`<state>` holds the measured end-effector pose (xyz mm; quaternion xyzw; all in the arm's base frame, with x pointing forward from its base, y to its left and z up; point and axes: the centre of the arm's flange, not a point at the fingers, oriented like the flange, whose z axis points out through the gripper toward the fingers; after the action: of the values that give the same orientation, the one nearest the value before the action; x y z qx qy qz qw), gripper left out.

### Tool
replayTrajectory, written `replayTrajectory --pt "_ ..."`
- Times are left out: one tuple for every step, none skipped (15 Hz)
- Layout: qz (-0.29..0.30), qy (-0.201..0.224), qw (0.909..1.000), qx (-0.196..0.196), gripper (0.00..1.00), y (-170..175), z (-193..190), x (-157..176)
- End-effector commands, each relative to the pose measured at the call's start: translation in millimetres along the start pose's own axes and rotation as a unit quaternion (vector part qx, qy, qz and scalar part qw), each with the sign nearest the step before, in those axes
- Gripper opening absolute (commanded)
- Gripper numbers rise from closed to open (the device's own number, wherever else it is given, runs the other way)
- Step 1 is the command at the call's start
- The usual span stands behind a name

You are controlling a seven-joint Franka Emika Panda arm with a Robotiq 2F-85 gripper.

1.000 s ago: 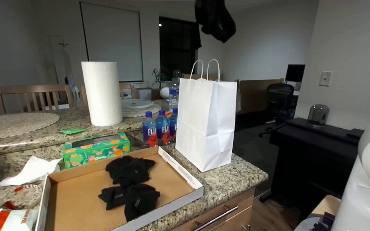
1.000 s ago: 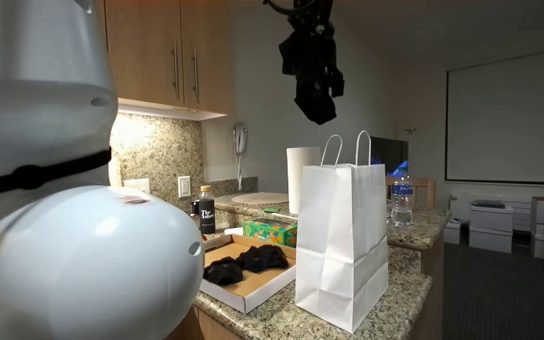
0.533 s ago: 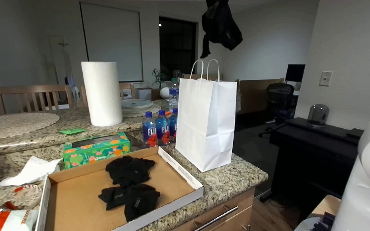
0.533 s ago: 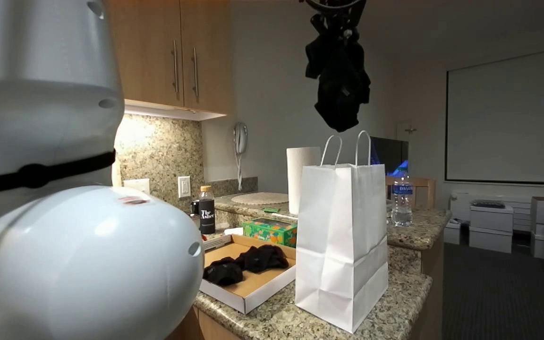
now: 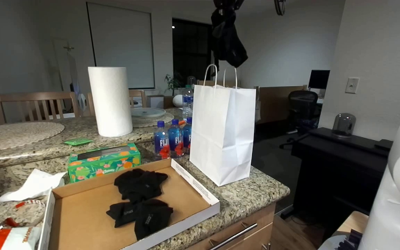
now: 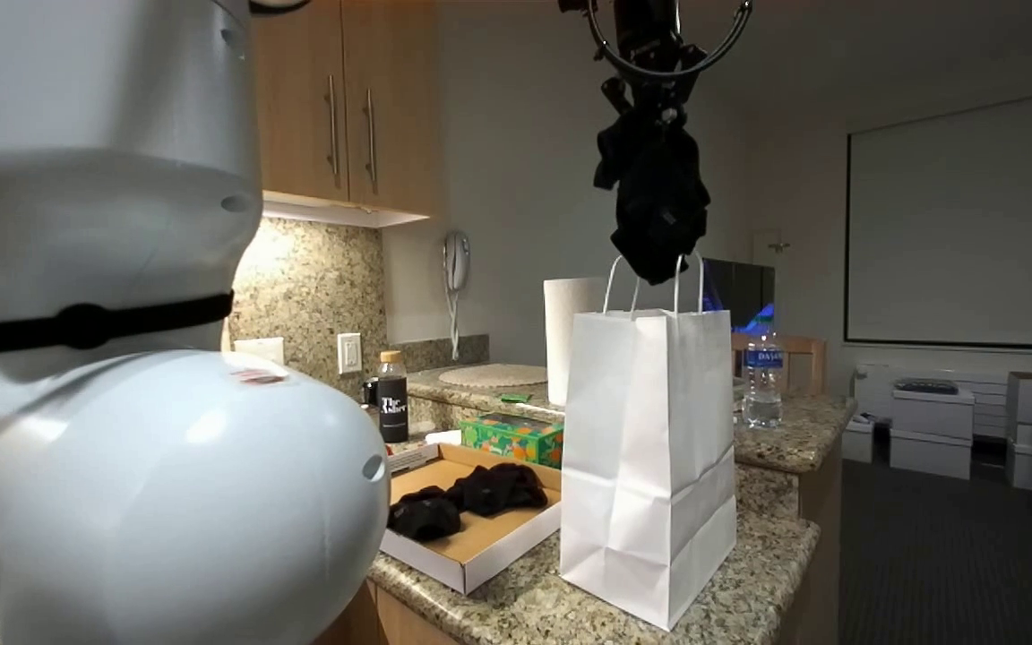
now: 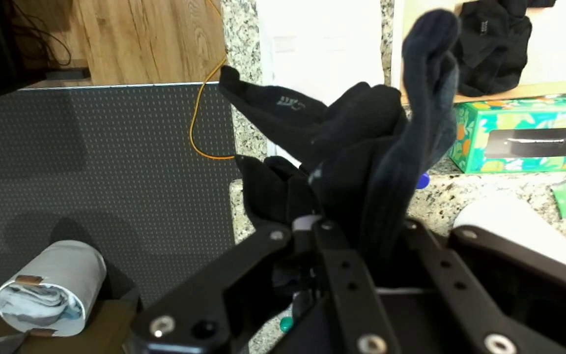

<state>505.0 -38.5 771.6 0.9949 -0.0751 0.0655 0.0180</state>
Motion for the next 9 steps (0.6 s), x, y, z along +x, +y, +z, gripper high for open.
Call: replayTrajectory --pt "-0.039 0.015 0.9991 -0.004 0.11 -22 -2 -4" --pt "-0.044 0.016 0.9989 -0.004 0.11 -27 -1 -4" --pt "-0.048 0.012 0.9988 -0.004 0.11 -32 1 -4" --pt "-0.052 0.009 0.9986 -0.006 0.11 -36 2 -4" --pt "-0.054 0.006 0.9985 -0.007 0.11 -39 5 -4" --pt "-0.056 0.004 0.9984 -0.007 0.11 -41 7 -4" --pt "-0.054 -0.004 0.9985 -0.007 0.11 -41 13 0" --pt "-0.053 -0.009 0.9985 -0.007 0.11 -40 17 1" --pt "-0.047 -0.020 0.9987 -0.005 0.11 -35 26 6"
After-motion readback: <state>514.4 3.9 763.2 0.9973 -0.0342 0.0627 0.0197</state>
